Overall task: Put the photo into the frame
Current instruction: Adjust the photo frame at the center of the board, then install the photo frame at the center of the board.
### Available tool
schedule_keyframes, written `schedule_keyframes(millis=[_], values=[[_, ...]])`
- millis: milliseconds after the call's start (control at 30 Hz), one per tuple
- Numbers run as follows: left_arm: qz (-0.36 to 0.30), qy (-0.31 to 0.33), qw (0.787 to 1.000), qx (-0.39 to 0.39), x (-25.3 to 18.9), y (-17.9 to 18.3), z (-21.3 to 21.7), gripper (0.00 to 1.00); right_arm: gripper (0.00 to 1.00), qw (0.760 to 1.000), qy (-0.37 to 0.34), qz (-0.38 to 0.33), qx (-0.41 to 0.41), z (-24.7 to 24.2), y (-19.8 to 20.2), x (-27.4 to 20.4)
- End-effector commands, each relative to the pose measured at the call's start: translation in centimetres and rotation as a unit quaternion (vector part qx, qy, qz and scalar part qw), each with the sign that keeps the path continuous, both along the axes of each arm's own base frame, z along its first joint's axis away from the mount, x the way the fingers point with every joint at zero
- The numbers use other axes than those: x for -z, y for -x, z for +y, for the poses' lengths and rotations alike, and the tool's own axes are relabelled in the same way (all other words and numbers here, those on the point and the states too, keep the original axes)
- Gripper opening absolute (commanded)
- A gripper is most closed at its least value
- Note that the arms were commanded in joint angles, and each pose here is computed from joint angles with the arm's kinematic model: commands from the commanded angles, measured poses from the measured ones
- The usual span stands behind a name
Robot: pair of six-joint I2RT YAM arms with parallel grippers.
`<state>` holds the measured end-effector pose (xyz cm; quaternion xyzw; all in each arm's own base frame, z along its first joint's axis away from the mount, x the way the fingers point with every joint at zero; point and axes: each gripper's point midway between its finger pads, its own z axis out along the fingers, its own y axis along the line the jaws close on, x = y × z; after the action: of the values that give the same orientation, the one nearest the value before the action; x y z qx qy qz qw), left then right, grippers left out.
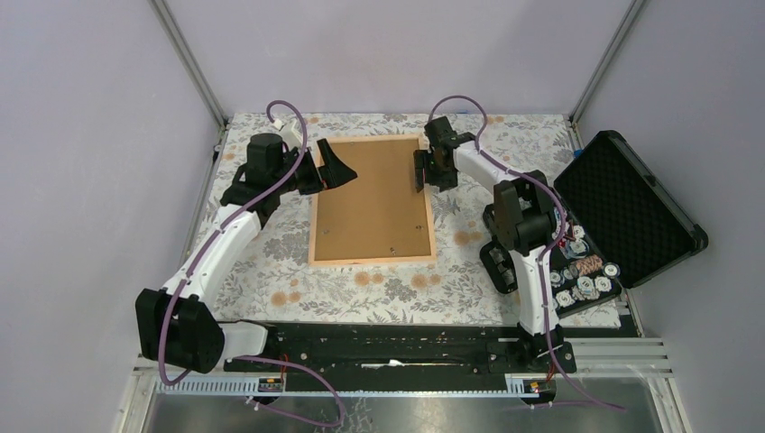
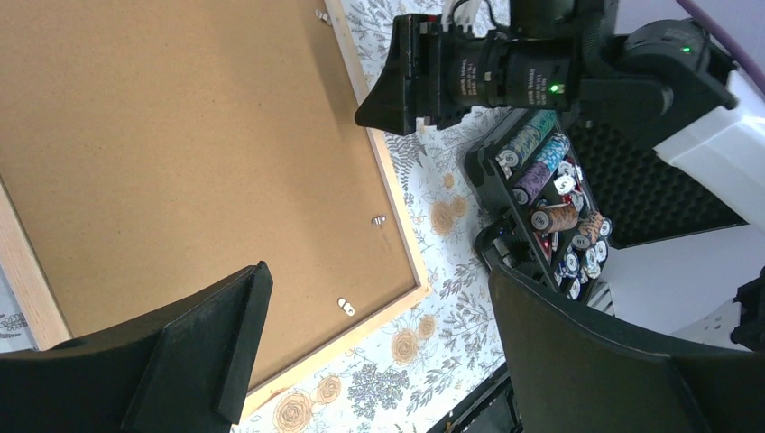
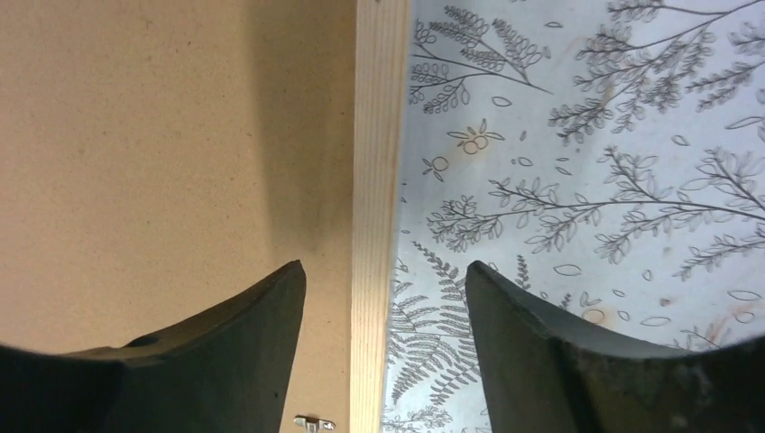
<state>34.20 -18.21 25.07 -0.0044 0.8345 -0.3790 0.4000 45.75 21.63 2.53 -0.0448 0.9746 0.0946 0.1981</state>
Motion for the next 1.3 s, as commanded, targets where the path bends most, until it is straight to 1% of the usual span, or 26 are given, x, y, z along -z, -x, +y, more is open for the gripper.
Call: schedule_keyframes(millis=[0,67,133,200,333,467,533,667,700,767,833,933,1000,1067,1133,1267], values=[[-0.030,0.019,0.999,0.016,-1.9,-0.5,-0.5,0.99,0.78,0.999,0.004,-0.009,0.046,-1.0,0.6,-4.1],[-0.024,0.014,1.000,0.011,-1.5,-0.7,-0.2,0.99,0.82,0.997,-0.036,0.034,0.063,0.0,3.0,-4.1],[-0.018,0.020,1.000,0.013,-1.4,-0.7,-0.3,0.99,0.83,0.993,-0.067,0.057,0.072,1.2,5.2,-3.5],[-0.025,0.024,0.999,0.019,-1.9,-0.4,-0.5,0.99,0.83,0.991,-0.076,0.066,0.084,2.1,7.2,-2.7],[-0.023,0.018,0.999,0.017,-1.7,-0.5,-0.5,0.99,0.84,0.982,-0.079,0.093,0.145,1.9,10.0,-1.5],[-0.025,0.022,0.999,0.024,-1.9,-0.2,-0.8,0.99,0.84,0.971,-0.062,0.097,0.211,0.4,11.0,-0.7],[-0.025,0.025,0.999,0.026,-2.1,-0.1,-0.9,0.99,0.84,0.963,-0.066,0.107,0.239,0.4,11.5,-0.2],[-0.030,0.027,0.999,0.030,-2.4,0.1,-1.0,0.99,0.82,0.956,-0.064,0.122,0.258,1.3,11.8,0.9],[-0.028,0.028,0.999,0.030,-2.4,0.1,-1.0,0.99,0.80,0.955,-0.059,0.122,0.263,1.4,11.8,1.0],[-0.030,0.029,0.999,0.031,-2.5,0.2,-1.0,0.99,0.79,0.956,-0.037,0.107,0.272,1.0,11.4,1.0],[-0.035,0.027,0.999,0.029,-2.7,0.2,-0.9,0.99,0.78,0.952,-0.001,0.111,0.285,0.2,11.9,1.0],[-0.035,0.027,0.999,0.029,-2.8,0.2,-0.9,0.99,0.76,0.950,0.012,0.116,0.288,0.1,12.5,1.4],[-0.035,0.027,0.999,0.030,-2.8,0.2,-1.0,0.99,0.74,0.953,0.010,0.116,0.280,0.4,12.9,1.7],[-0.034,0.028,0.999,0.030,-2.8,0.2,-1.0,0.99,0.70,0.954,0.015,0.116,0.275,0.5,13.2,1.9],[-0.034,0.028,0.999,0.031,-2.7,0.3,-1.1,0.99,0.60,0.955,0.018,0.120,0.270,0.5,13.6,2.1],[-0.036,0.027,0.999,0.030,-2.9,0.3,-1.0,0.99,0.47,0.958,0.031,0.114,0.262,-0.3,14.0,2.2]])
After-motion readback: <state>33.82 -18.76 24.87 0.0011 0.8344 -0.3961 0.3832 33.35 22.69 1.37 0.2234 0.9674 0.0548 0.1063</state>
